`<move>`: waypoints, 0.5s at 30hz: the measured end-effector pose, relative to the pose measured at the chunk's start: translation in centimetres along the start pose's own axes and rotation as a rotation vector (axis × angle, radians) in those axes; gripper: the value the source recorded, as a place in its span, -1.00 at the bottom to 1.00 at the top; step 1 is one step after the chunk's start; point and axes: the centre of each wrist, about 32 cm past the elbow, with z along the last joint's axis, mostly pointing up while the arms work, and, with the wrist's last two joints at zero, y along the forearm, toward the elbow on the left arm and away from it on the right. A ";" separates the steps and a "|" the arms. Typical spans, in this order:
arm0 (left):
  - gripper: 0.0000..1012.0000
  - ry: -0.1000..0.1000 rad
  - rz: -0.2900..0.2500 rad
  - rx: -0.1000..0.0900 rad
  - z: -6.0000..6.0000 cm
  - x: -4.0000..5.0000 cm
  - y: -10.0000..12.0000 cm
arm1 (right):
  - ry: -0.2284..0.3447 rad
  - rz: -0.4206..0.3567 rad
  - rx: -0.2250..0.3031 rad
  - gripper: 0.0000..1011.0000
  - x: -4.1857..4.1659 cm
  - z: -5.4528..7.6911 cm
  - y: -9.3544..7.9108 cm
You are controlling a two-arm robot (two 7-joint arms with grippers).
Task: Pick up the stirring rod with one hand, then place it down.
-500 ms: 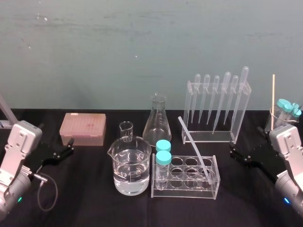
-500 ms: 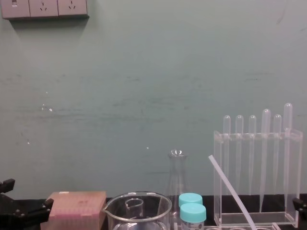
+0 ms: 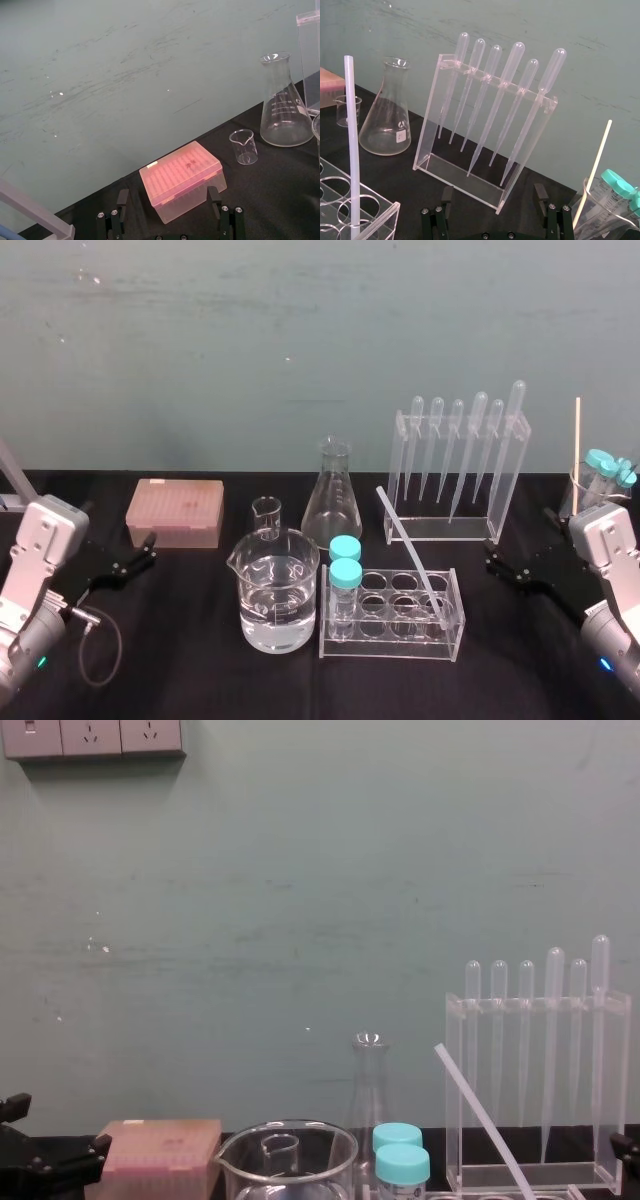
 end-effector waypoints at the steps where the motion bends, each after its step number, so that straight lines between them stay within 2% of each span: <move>1: 0.98 0.000 0.000 0.000 0.0 0.00 0.0 | 0.000 0.000 0.000 0.98 0.00 0.0 0.0; 15: 0.98 0.000 0.000 0.000 0.0 0.00 0.0 | 0.000 0.000 0.000 0.98 0.00 0.0 0.0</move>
